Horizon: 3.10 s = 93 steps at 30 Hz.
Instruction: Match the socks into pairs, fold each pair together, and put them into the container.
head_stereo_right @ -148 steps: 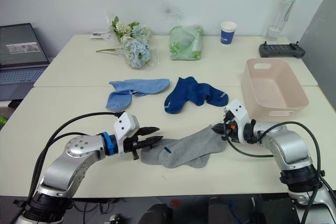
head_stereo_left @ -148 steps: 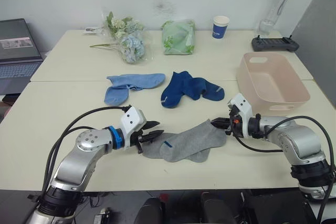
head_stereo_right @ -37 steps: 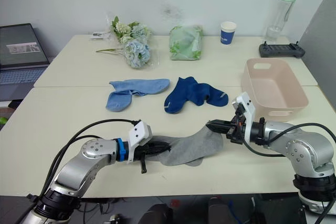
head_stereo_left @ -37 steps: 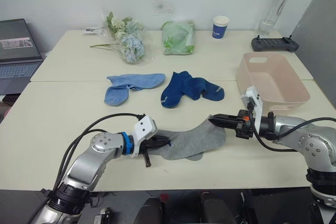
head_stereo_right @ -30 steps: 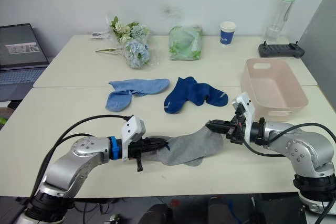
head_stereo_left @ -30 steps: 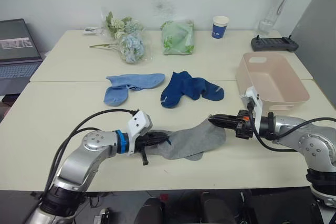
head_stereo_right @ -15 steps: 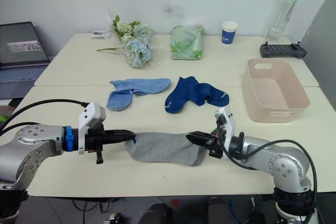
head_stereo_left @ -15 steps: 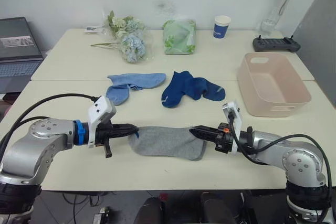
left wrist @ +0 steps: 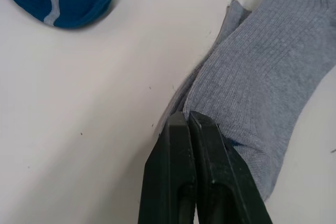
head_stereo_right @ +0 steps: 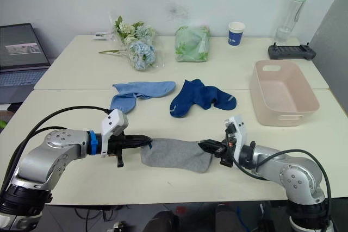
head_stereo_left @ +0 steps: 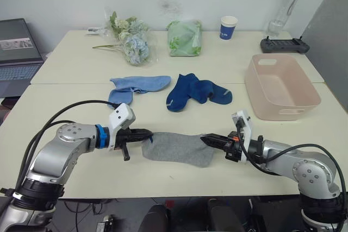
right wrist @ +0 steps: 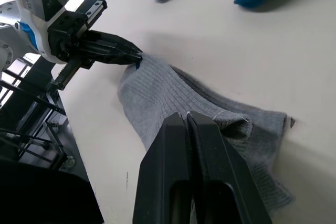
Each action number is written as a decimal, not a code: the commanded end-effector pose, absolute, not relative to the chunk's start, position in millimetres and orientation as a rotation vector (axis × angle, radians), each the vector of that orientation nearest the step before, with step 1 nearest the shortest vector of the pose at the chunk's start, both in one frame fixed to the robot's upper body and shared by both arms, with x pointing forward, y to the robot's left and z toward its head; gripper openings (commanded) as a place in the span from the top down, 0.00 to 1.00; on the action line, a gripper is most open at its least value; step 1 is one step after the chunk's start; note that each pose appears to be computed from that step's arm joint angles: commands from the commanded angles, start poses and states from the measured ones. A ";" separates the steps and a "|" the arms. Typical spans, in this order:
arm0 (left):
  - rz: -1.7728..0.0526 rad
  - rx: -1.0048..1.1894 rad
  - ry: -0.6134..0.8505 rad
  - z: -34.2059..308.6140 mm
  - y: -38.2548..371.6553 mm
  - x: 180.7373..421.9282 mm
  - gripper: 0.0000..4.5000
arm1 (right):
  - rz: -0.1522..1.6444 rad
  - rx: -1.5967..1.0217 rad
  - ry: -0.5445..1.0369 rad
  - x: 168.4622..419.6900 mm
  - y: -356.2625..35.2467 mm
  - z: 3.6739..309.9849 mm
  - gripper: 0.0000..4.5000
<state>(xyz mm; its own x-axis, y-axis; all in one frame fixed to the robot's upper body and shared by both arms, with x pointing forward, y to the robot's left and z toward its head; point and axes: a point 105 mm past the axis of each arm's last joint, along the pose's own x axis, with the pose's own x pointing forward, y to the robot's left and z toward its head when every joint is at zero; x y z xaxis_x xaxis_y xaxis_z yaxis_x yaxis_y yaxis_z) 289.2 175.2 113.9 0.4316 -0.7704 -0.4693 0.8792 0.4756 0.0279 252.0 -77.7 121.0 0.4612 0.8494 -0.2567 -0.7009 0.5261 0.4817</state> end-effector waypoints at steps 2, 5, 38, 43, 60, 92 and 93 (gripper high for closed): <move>-1.037 0.322 0.387 122.0 175.1 294.2 0.99 | 0.989 0.322 0.469 250.2 -74.9 125.7 1.00; -1.041 0.330 0.395 117.3 173.3 294.0 0.99 | 0.978 0.324 0.475 251.3 -74.5 122.6 1.00; -0.991 0.340 0.395 99.7 174.1 292.2 0.63 | 0.916 0.205 0.402 275.9 -90.3 115.9 0.60; -0.944 0.363 0.362 112.1 188.4 293.9 0.27 | 0.872 0.148 0.366 283.9 -106.5 126.8 0.21; -1.021 0.350 0.287 131.2 177.5 279.9 0.06 | 1.067 -0.064 0.585 258.4 -87.8 82.5 0.05; -1.229 0.337 0.110 118.2 83.1 294.1 0.48 | 1.135 0.032 0.584 284.3 -130.4 110.5 1.00; -1.232 0.326 0.103 117.1 79.1 296.2 0.54 | 1.137 0.030 0.584 284.2 -129.7 110.1 1.00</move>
